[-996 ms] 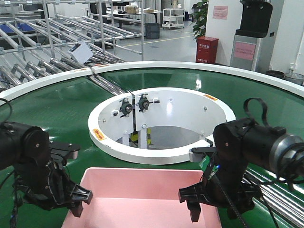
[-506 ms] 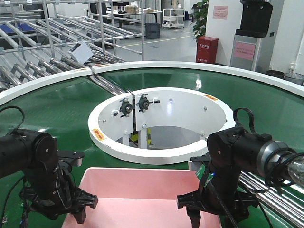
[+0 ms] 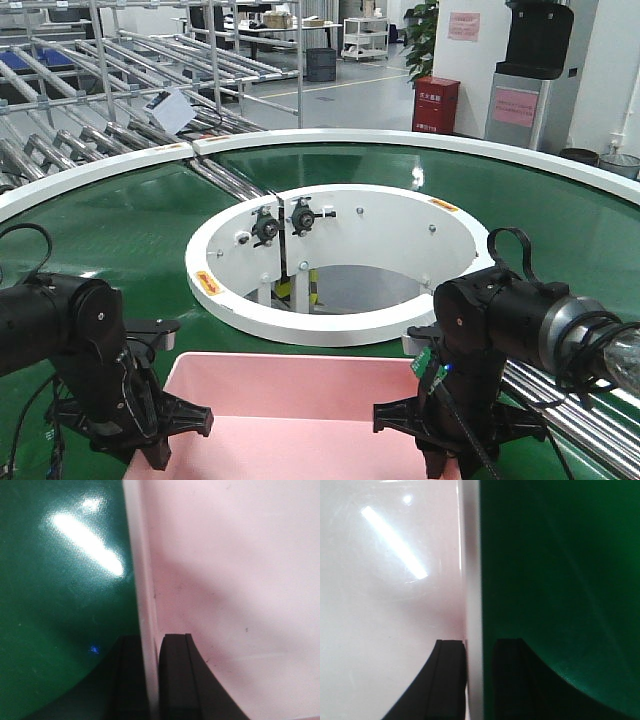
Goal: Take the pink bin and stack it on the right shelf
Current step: 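Close both grippers on opposite side walls of the pink bin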
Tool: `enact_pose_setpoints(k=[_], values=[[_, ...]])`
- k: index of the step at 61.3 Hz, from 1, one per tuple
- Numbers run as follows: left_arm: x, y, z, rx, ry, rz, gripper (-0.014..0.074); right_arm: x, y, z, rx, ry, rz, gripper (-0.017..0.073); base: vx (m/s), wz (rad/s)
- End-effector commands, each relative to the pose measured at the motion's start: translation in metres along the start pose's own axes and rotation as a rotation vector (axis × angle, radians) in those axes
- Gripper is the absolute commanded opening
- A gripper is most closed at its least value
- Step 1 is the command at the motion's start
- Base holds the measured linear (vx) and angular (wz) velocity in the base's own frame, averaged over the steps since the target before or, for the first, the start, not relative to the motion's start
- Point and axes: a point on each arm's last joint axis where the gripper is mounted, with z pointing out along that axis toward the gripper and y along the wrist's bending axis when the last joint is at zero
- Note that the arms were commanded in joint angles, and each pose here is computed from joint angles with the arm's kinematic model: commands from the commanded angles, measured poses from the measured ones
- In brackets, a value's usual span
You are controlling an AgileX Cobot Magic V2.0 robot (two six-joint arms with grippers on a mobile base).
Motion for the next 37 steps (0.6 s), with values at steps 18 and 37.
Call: enact_pose_setpoints(k=[18,37], values=[[-0.007,-0.002,-0.032,0.006,-0.133,0.016,0.0146,-0.005,-0.007,-0.033,0.007,-0.115,-0.03,0.008,0.0,0.0],[0.007,-0.007,-0.099,0.013,-0.323,0.08,0.0146,0.023,0.002,-0.107,0.092,-0.407,-0.143,0.0046,0.0,0.0]])
